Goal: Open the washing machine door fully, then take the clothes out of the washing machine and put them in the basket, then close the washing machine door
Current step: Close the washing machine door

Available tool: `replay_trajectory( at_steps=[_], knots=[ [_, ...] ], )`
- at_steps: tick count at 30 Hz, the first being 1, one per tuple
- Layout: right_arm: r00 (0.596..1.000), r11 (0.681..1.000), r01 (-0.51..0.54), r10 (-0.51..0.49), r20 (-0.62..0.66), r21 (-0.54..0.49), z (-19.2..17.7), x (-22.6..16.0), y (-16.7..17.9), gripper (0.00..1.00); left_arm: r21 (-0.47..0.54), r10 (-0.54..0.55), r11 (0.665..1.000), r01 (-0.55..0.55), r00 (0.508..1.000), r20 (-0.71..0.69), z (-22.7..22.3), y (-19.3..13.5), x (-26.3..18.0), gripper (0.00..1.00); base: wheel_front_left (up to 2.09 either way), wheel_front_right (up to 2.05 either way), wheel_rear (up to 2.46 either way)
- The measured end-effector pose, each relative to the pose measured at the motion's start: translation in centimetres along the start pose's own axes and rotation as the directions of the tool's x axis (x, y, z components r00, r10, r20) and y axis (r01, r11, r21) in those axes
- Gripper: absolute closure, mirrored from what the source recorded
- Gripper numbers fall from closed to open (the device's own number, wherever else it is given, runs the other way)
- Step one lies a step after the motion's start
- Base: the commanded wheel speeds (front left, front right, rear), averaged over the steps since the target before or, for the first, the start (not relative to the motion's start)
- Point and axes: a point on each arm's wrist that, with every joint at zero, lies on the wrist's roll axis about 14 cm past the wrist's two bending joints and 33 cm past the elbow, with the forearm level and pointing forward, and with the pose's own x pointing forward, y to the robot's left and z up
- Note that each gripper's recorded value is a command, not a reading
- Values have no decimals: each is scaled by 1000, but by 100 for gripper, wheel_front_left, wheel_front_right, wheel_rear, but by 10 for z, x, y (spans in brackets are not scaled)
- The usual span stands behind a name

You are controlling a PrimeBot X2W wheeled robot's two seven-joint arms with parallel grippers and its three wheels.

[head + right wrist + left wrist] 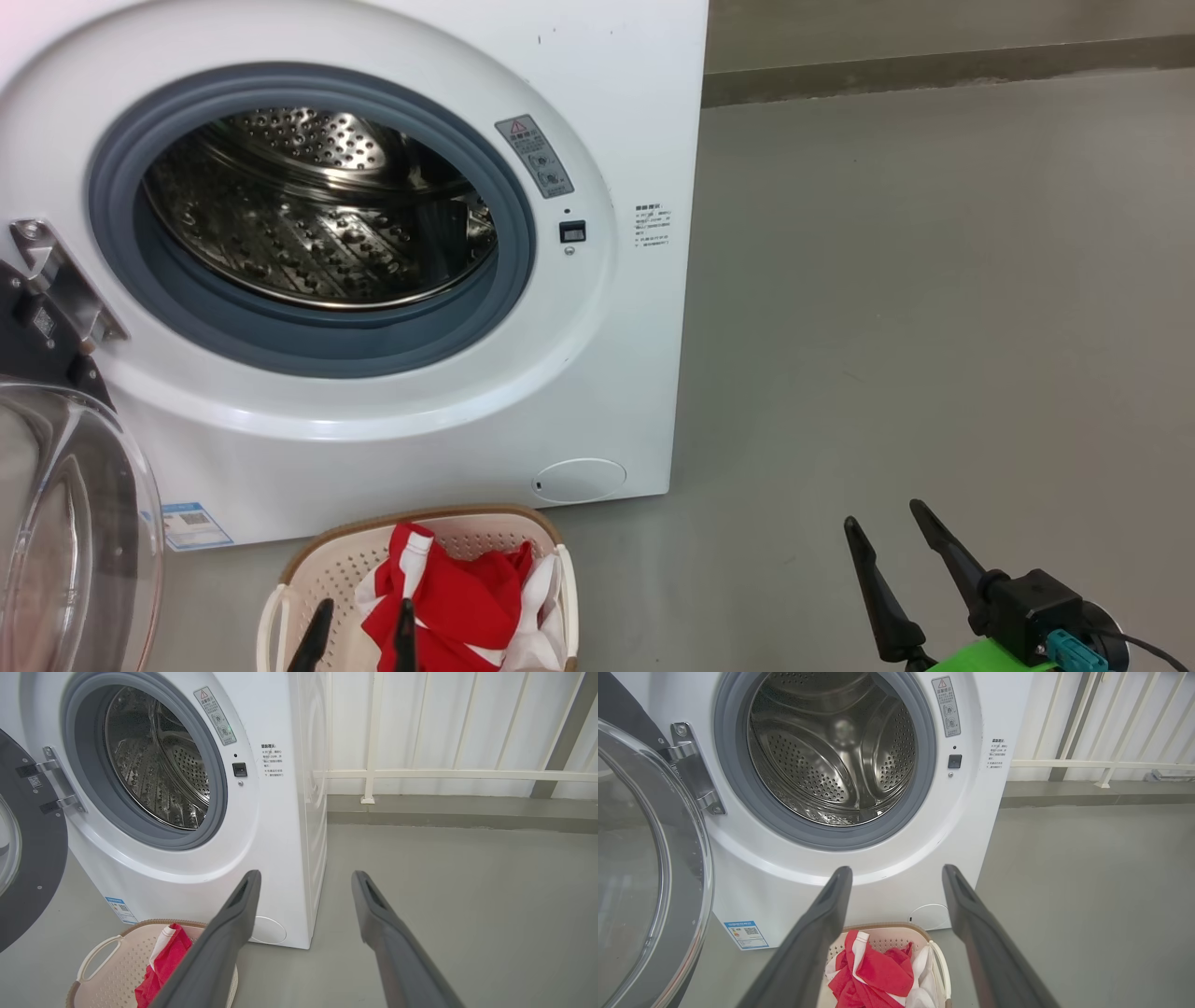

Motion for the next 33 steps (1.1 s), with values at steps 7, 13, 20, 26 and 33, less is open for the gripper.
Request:
replay_trajectory(
  at_steps=[7,13,20,26,33],
  knots=[
    [1000,1000,-1,1,3,0,1,0,0,0,3,2,1000,-2,1000,-6,-2,0,0,0,-9,9,0],
    [1000,1000,-2,2,3,0,1,1,1,0,3,-2,1000,2,1000,-8,-2,-1,-1,0,-83,83,0],
    [1000,1000,-4,4,3,0,2,1,1,0,5,-7,1000,7,1000,-4,-2,-2,-1,0,-159,159,0],
    [1000,1000,-4,4,0,0,1,2,1,0,2,-7,1000,7,1000,-5,-2,-2,-1,0,-107,107,0],
    [1000,1000,-4,4,0,0,1,2,1,0,3,0,1000,0,1000,-5,-2,-1,-2,0,-23,23,0]
  ],
)
